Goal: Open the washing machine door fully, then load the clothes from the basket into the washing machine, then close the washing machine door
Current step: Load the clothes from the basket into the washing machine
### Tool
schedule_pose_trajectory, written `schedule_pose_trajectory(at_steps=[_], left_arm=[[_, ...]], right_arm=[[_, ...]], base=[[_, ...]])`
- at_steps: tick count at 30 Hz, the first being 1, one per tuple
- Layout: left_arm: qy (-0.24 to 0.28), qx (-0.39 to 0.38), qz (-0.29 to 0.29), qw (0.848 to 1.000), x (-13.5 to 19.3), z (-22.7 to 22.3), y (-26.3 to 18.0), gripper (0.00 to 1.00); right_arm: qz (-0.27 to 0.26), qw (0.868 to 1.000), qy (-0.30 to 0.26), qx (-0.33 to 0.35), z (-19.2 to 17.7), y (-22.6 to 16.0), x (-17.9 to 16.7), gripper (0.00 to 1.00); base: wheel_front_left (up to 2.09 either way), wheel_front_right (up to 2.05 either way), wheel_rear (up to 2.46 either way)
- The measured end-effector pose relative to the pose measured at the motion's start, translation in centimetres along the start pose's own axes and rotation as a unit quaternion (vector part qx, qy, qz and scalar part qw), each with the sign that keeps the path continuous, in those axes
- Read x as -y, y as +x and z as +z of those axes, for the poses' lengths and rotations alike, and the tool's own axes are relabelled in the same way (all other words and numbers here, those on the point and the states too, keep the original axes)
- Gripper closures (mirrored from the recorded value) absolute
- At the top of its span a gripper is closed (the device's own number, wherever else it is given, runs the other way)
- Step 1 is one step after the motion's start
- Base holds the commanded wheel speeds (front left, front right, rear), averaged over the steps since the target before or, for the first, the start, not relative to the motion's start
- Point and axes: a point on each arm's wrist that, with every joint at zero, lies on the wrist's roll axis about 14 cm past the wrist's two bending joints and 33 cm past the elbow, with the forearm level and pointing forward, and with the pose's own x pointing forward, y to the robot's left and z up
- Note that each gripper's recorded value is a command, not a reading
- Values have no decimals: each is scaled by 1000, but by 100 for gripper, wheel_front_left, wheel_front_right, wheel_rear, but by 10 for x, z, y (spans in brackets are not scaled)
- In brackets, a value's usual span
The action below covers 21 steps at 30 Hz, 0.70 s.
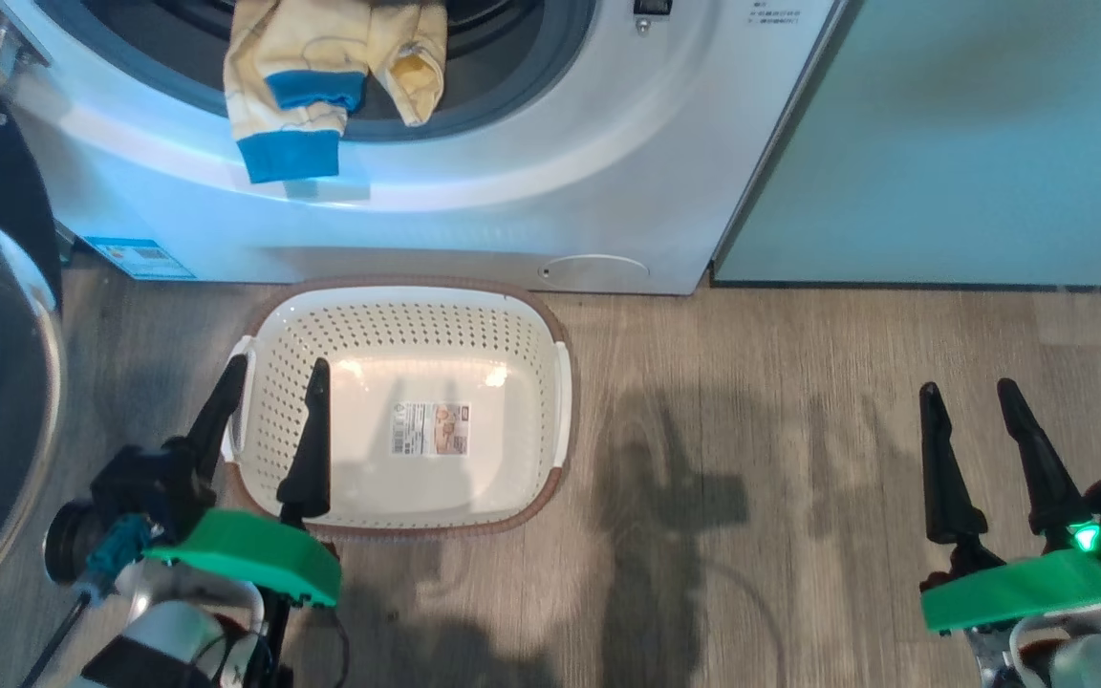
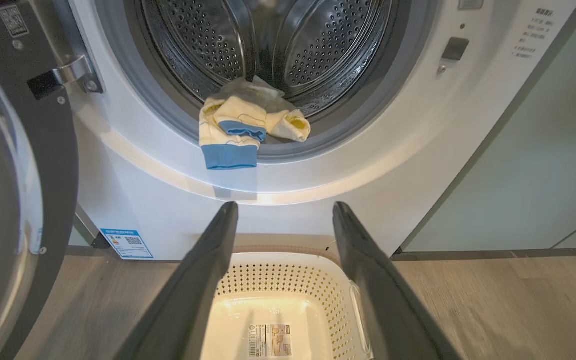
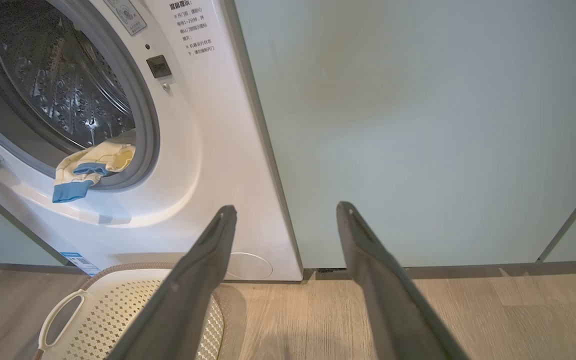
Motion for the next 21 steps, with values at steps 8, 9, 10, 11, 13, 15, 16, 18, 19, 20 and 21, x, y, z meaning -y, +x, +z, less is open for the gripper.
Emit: schedule_pose_trajectory(at_steps=[8, 9, 10, 11, 13, 15, 16, 18, 19, 20, 21], left_arm=[[-3, -22, 2, 1000, -5, -17, 25, 0], [-2, -24, 2, 1000, -7, -19, 30, 0], [-1, -24, 0, 1000, -8, -20, 35, 0], [1, -29, -2, 1000, -9, -23, 40, 0], [-3, -42, -12, 999, -8, -31, 49, 0], [-2, -52, -28, 998, -6, -37, 59, 0], [-6, -54, -33, 998, -5, -38, 65, 0], [-8, -63, -42, 997, -8, -42, 79, 0], [-8, -64, -44, 997, -9, -42, 86, 0], [-5, -66, -49, 997, -10, -42, 93, 0], [-5, -68, -55, 996, -9, -42, 100, 0]], right_arm=[[-12, 1000, 3, -15, -11, 4, 8, 0], [-15, 1000, 5, -19, -14, 4, 10, 0], [-18, 1000, 6, -22, -16, 4, 12, 0], [-21, 999, 8, -25, -19, 5, 14, 0], [-27, 999, 12, -29, -22, 7, 18, 0], [-32, 999, 14, -28, -23, 11, 21, 0], [-34, 999, 15, -29, -24, 13, 23, 0], [-37, 999, 18, -30, -26, 16, 26, 0], [-39, 998, 20, -32, -27, 16, 27, 0], [-41, 998, 22, -34, -29, 17, 28, 0], [-43, 998, 24, -34, -30, 18, 29, 0]], base=[[0, 0, 0], [0, 0, 0], [0, 0, 0], [0, 0, 0], [0, 0, 0], [0, 0, 0], [0, 0, 0], [0, 0, 0], [0, 0, 0], [0, 0, 0], [0, 0, 0]])
